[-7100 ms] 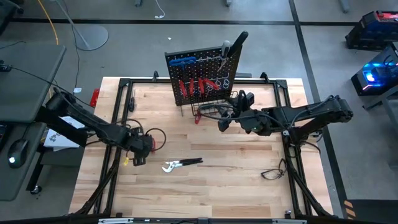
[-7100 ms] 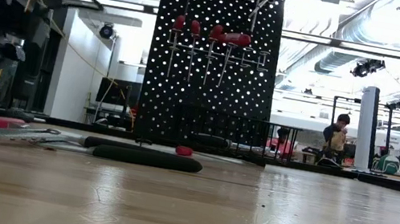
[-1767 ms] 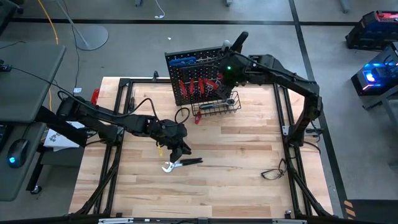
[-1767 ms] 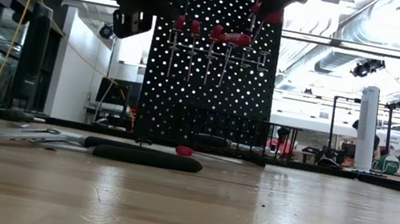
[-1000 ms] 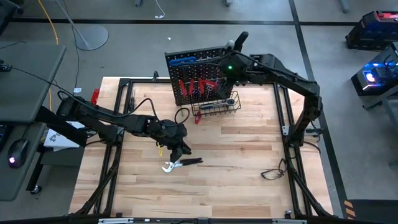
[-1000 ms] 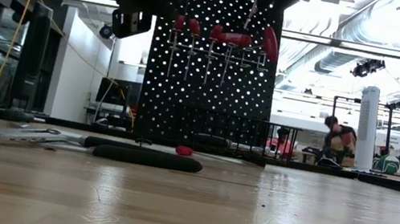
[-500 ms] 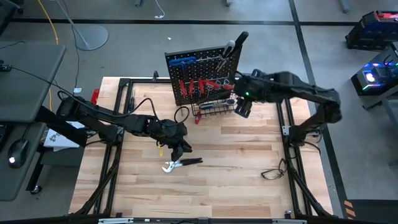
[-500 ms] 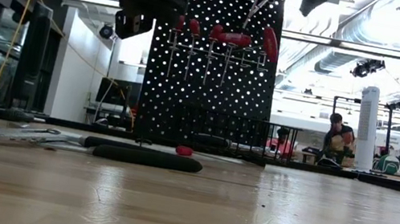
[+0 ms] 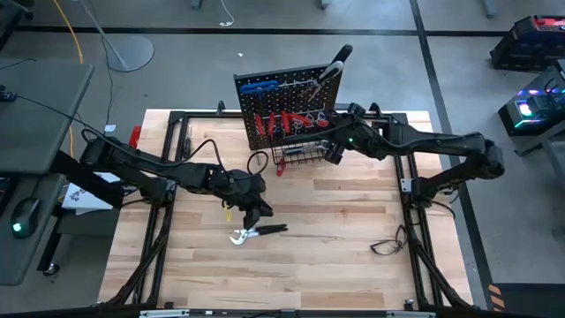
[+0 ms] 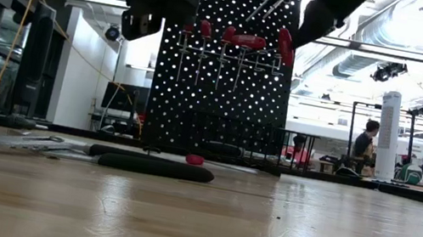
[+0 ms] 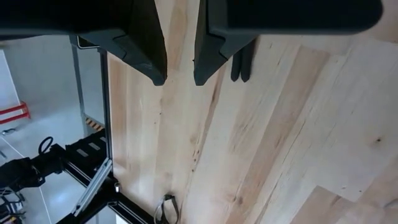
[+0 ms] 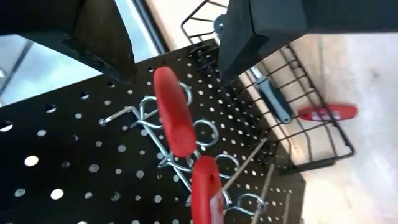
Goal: Hang tools onto peg board
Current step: Hang the red allen wrench on the peg board
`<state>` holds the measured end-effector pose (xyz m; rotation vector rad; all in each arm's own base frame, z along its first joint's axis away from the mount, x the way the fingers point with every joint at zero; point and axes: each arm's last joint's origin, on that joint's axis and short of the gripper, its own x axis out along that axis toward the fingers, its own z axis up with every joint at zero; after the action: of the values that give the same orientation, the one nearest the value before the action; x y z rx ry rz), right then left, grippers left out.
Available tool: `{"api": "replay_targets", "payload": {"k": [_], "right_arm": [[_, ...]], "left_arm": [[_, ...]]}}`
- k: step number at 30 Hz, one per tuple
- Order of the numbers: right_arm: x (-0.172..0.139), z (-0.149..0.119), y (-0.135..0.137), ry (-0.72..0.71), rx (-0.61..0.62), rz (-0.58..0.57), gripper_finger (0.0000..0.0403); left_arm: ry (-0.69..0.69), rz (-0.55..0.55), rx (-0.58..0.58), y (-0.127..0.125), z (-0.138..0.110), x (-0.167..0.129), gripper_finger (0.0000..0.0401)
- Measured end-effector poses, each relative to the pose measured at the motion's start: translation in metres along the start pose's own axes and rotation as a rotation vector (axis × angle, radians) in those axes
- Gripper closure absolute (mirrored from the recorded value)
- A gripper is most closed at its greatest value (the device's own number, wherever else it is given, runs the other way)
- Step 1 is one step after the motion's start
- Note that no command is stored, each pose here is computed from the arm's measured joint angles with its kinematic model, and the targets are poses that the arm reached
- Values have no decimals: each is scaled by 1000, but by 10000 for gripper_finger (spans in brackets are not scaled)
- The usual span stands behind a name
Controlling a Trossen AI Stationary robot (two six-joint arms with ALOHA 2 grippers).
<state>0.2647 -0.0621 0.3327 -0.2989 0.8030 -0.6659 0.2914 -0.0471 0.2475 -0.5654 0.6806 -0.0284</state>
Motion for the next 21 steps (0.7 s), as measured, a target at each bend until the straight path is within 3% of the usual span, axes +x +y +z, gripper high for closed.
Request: {"api": "replay_targets", "payload": {"k": [14,17,21], "right_arm": [[41,-1,-12,39,-66,61,196],[45,-4,-10,66,-76,68,235],[40,-4,-12,61,-31,61,346]], "left_arm": [[-8,16,-23,0,0,0,332],[-9,16,-36,1,0,0,332],[-9,17,-40,1,0,0,332]]}}
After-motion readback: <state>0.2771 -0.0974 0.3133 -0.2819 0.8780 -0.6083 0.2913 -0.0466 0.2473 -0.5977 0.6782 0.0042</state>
